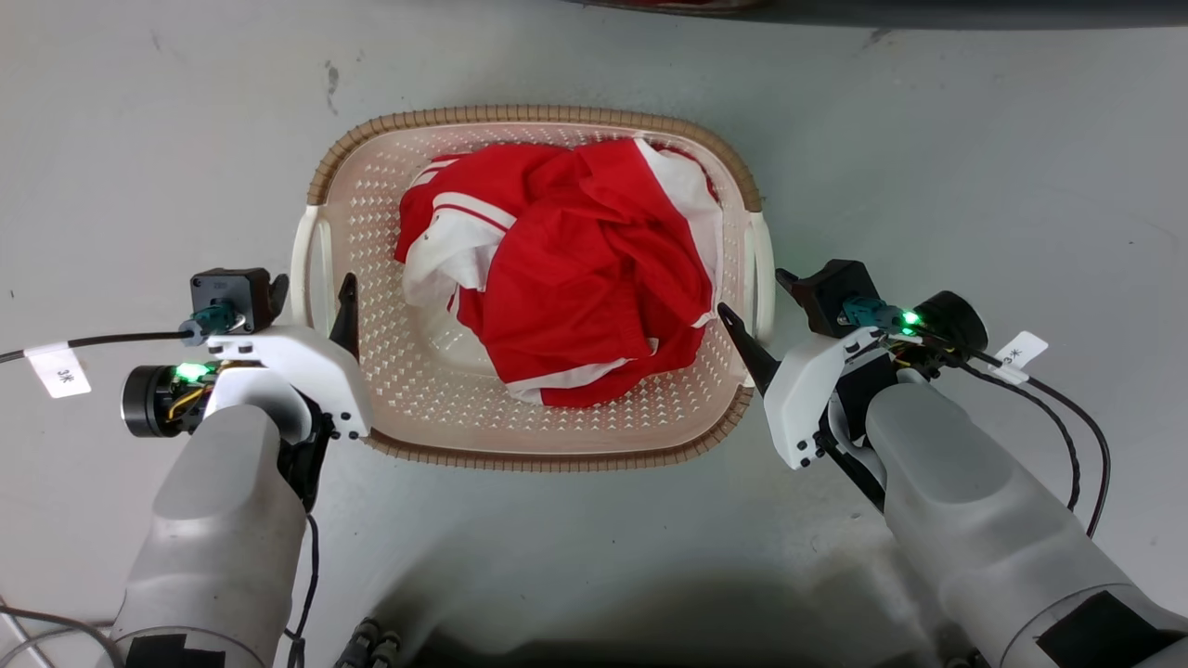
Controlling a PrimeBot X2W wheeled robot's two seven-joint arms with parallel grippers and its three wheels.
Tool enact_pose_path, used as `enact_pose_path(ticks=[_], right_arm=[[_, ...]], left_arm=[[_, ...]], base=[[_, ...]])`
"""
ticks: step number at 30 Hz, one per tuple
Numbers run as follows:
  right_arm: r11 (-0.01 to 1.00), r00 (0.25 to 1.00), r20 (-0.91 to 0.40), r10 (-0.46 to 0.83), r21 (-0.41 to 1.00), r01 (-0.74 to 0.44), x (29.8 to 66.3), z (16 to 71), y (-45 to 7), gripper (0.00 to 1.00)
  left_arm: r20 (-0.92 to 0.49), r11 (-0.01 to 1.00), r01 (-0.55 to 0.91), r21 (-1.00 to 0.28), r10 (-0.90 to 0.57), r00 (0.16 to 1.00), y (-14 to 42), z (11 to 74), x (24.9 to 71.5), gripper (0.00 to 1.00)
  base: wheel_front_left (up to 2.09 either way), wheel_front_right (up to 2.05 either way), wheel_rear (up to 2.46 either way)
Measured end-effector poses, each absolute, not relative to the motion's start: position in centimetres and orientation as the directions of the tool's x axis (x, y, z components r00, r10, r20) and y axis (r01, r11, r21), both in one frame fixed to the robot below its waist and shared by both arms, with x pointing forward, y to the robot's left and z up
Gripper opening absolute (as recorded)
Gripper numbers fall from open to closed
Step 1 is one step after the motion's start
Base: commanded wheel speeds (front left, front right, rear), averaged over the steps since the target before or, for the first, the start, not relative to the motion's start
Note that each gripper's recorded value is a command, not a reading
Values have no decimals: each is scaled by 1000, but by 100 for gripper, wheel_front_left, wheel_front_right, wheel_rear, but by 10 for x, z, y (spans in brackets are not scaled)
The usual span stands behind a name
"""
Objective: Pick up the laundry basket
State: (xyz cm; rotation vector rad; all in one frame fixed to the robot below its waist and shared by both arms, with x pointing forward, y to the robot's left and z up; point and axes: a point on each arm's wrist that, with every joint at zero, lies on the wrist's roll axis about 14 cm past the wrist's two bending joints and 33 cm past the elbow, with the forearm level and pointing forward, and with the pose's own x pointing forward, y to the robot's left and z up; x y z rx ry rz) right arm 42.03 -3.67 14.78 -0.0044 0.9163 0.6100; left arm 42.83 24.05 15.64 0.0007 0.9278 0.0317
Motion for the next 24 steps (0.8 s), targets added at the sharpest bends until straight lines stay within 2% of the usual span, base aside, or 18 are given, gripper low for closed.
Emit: enact_pose_path(ticks=[13, 14, 15, 16, 24], right_arm=[[820, 400, -771, 495, 263, -508, 415, 130, -33, 100], [819, 396, -773, 496, 263, -511, 414, 129, -33, 100], [817, 392, -774, 497, 264, -512, 413, 128, -32, 43], [817, 390, -775, 497, 266, -512, 413, 127, -32, 0], [814, 378, -781, 496, 267, -517, 410, 128, -31, 0]], left_arm=[[-844, 1000, -14, 4, 10, 537, 234, 140, 413, 100], [-846, 1000, -9, 1, 6, 533, 232, 139, 412, 92], [-848, 1000, -2, -1, 0, 530, 230, 138, 411, 45], [-848, 1000, 1, -2, -2, 530, 230, 137, 411, 0], [-854, 1000, 3, -13, -13, 520, 224, 138, 409, 0]], base=[[0, 0, 0], [0, 0, 0], [0, 0, 0], [0, 0, 0], [0, 0, 0]])
